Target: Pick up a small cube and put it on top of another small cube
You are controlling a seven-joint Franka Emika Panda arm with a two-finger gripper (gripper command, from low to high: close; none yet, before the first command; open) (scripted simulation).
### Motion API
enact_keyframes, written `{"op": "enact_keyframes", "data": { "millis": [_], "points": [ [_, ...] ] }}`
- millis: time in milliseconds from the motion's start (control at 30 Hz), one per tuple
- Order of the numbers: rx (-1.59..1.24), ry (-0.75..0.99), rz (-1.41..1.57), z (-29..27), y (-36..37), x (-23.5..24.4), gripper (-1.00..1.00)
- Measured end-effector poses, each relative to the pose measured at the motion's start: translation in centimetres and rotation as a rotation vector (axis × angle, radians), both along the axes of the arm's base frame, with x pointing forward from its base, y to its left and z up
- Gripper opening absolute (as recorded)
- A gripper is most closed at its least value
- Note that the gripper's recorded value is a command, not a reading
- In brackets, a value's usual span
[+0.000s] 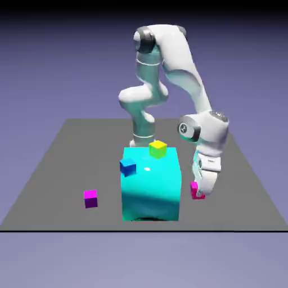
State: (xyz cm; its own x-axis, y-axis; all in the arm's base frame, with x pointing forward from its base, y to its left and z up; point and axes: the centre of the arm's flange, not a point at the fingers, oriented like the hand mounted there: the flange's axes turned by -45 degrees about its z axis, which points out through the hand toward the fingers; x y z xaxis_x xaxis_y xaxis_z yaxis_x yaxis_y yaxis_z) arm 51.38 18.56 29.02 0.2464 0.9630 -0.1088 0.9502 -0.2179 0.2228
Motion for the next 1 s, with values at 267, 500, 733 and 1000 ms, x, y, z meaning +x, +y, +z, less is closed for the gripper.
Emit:
{"op": "enact_keyframes", "data": {
  "millis": [267,500,733,1000],
  "points": [
    [0.114,-0.164,-0.895,8.1,-29.6,0.7,-1.00],
    [0.130,0.113,-1.357,-0.4,-43.1,-7.8,-1.00],
    [0.110,0.257,-1.369,-9.8,-40.8,-9.0,-1.00],
    [0.108,0.257,-1.370,-5.6,-40.8,-8.4,1.00]
  ]
}}
